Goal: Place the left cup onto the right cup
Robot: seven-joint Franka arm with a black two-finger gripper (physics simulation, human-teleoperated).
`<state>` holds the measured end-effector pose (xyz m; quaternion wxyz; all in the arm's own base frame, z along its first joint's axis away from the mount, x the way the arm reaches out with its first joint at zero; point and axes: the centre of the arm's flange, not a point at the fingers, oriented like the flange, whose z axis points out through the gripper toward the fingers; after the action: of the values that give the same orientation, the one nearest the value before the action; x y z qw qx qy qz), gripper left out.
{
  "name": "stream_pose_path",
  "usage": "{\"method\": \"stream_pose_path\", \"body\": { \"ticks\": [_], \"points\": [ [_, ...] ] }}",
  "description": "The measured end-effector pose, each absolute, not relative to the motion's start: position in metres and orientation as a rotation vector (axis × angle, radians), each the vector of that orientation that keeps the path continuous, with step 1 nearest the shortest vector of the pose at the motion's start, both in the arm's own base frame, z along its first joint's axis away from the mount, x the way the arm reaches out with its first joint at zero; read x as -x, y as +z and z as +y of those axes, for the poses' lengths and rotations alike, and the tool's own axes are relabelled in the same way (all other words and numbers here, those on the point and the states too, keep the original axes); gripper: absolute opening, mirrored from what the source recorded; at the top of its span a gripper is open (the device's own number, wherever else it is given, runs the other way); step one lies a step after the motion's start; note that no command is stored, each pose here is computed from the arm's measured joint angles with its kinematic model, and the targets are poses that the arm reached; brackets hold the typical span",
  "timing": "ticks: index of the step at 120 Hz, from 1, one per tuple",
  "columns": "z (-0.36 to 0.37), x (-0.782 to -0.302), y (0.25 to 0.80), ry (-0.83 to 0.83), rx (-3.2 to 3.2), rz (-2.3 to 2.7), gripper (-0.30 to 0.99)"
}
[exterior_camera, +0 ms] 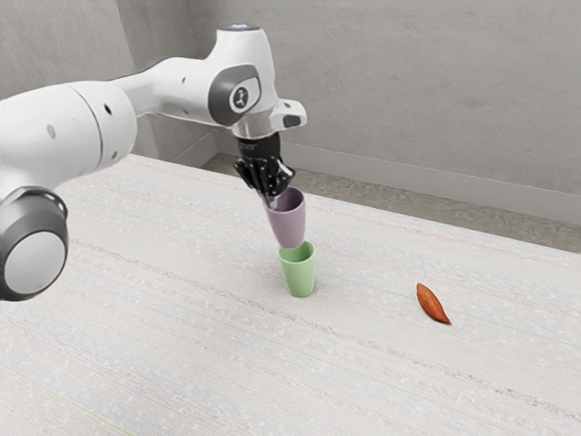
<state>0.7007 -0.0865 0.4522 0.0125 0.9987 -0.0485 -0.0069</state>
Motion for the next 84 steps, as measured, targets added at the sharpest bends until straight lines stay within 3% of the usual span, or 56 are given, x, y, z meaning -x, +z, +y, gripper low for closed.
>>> {"method": "stream_pose_path", "body": {
  "ticks": [84],
  "points": [
    [-0.083,-0.712,0.432,-0.044,-3.109,-0.143,-0.09]
  ]
}}
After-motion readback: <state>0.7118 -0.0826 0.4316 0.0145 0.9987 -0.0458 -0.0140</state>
